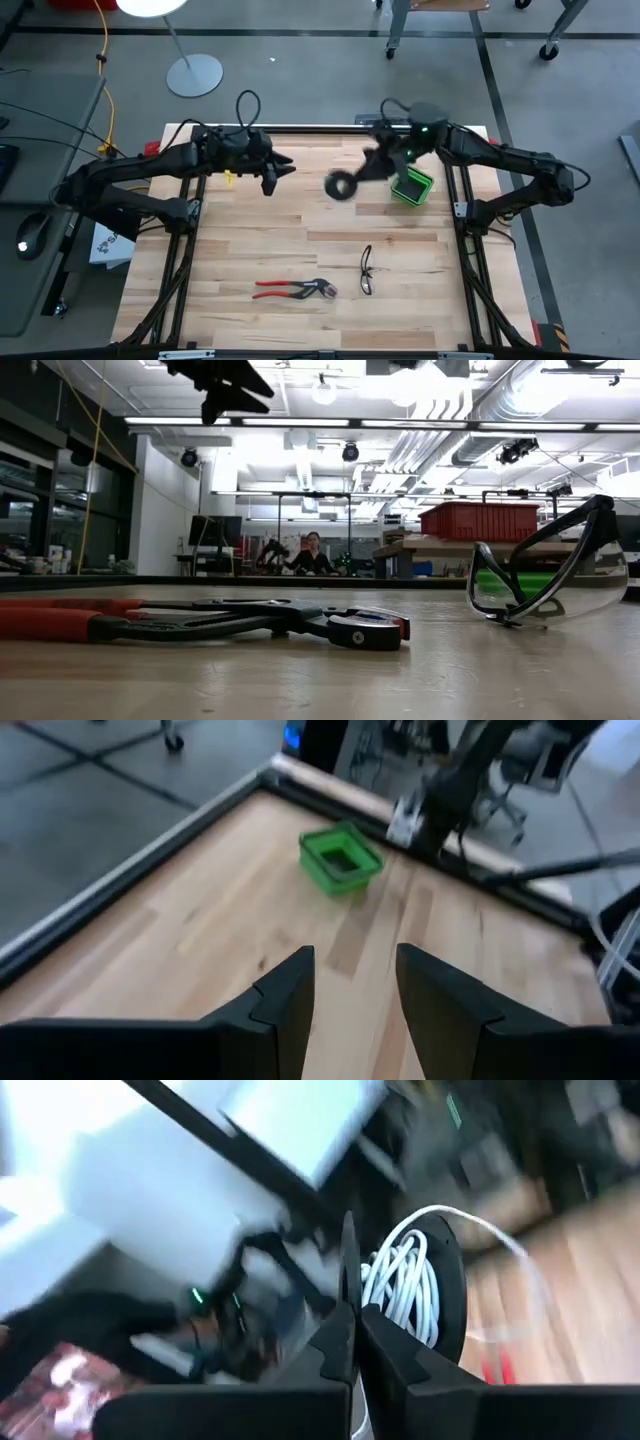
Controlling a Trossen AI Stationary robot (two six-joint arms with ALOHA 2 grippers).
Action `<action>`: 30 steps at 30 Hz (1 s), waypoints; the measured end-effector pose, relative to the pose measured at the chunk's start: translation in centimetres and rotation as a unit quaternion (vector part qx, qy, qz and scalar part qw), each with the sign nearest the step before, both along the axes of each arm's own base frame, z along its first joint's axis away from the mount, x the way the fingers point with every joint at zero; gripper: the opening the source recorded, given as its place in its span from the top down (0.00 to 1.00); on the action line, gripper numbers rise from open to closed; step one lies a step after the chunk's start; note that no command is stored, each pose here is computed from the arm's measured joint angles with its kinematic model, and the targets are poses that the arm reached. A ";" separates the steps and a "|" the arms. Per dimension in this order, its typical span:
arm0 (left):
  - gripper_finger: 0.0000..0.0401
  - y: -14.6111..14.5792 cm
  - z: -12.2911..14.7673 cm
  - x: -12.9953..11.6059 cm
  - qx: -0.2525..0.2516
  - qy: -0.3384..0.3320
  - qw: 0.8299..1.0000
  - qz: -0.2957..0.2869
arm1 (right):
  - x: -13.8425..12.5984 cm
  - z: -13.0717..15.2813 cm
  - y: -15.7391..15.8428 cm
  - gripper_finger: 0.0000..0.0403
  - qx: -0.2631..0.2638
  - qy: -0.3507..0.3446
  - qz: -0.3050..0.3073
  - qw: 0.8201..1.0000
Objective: Coil cords
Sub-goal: Uncoil the wire from the spool
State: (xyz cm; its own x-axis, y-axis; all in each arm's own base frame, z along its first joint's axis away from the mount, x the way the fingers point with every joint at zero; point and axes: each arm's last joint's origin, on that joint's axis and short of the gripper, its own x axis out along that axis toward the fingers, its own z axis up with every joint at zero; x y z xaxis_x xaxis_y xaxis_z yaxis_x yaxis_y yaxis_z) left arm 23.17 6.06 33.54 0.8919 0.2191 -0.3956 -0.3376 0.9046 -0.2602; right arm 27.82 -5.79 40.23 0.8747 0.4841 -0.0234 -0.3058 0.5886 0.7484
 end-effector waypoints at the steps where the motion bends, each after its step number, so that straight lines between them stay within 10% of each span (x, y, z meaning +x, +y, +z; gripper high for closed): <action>1: 0.66 0.1 0.3 -0.1 0.001 -0.014 1.000 0.004 | 0.1 0.5 -0.2 1.00 0.007 -0.023 -0.008 1.000; 18: 0.65 -0.2 12.8 -1.7 0.186 -0.172 0.967 -0.036 | 0.0 2.3 -0.7 1.00 0.024 -0.103 0.004 0.994; 30: 0.65 -0.8 13.0 2.4 0.260 -0.032 0.956 -0.130 | 0.0 2.3 -0.7 1.00 0.008 -0.112 0.001 0.994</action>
